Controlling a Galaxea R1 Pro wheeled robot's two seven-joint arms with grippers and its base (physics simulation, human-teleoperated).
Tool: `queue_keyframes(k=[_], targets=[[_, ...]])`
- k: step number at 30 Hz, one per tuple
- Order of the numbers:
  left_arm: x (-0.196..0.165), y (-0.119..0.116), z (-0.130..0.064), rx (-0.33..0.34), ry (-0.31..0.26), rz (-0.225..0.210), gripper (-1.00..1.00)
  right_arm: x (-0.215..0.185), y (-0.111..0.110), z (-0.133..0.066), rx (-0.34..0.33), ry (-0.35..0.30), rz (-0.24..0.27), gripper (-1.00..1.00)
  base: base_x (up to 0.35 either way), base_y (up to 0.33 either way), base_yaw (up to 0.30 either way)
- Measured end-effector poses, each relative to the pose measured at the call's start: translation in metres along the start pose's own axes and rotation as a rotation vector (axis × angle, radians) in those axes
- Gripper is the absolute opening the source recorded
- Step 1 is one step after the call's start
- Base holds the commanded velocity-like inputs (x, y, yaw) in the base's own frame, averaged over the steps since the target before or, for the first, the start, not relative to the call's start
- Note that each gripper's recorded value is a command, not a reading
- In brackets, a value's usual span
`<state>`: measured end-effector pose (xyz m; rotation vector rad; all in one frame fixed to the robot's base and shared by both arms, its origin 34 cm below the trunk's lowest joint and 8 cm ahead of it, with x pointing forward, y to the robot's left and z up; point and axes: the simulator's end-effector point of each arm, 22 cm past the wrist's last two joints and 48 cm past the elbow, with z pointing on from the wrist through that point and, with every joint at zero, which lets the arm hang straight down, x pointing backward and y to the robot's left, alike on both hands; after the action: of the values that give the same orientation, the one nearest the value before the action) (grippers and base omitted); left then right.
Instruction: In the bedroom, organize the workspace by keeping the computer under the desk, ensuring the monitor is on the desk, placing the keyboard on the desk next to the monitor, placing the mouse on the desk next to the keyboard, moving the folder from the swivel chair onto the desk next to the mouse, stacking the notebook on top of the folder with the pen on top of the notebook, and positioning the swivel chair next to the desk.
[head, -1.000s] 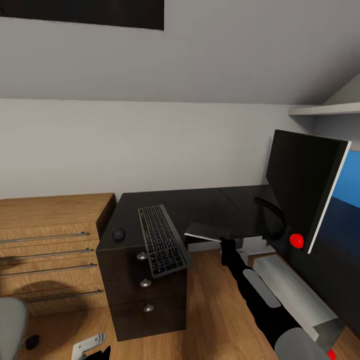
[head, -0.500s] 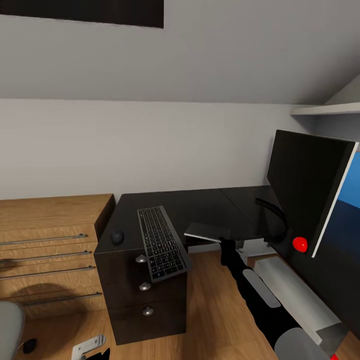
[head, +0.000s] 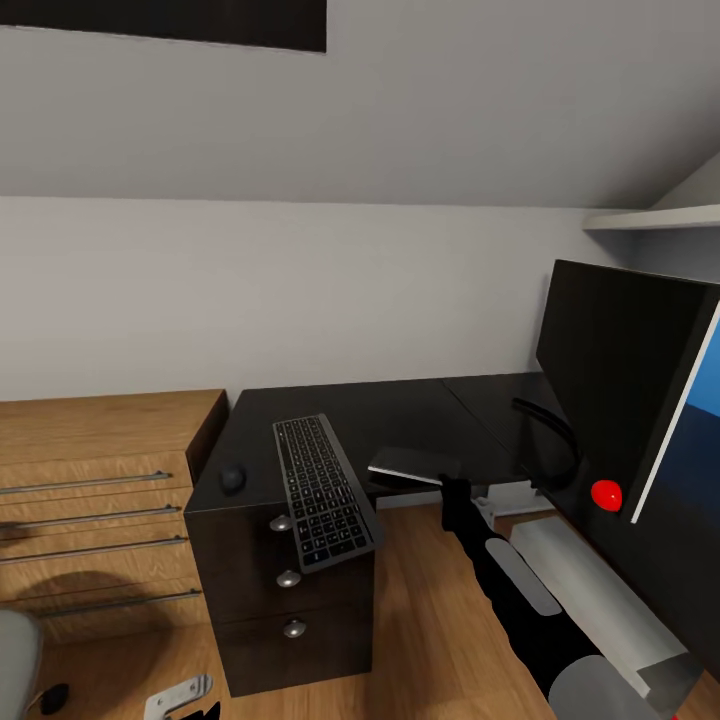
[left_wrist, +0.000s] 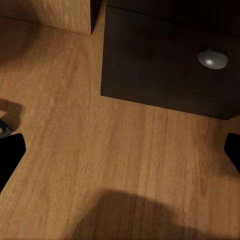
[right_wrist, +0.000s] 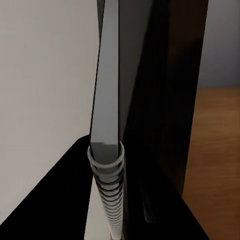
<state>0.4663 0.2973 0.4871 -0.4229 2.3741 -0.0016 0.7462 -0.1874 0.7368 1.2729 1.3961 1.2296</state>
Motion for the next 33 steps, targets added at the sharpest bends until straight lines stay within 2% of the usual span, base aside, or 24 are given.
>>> queue_keyframes(k=[13,14,15,33], targets=[[0.0,0.0,0.0,0.0,0.0,0.0,1.0,0.0,0.0,0.0,0.0,-0.001,-0.001,-1.0,0.0,0.0,0.0],[0.0,0.0,0.0,0.0,0.0,0.0,1.0,0.0,0.0,0.0,0.0,-0.001,-0.002,1.0,0.0,0.0,0.0],[0.0,0.0,0.0,0.0,0.001,0.0,1.0,-0.004,-0.02,0.0,0.044,-0.008,-0.001,1.0,0.0,0.0,0.0],[0.0,0.001,0.0,-0.003,0.0,0.0,1.0,-0.003,-0.02,0.0,0.043,-0.008,-0.003,1.0,0.0,0.0,0.0]])
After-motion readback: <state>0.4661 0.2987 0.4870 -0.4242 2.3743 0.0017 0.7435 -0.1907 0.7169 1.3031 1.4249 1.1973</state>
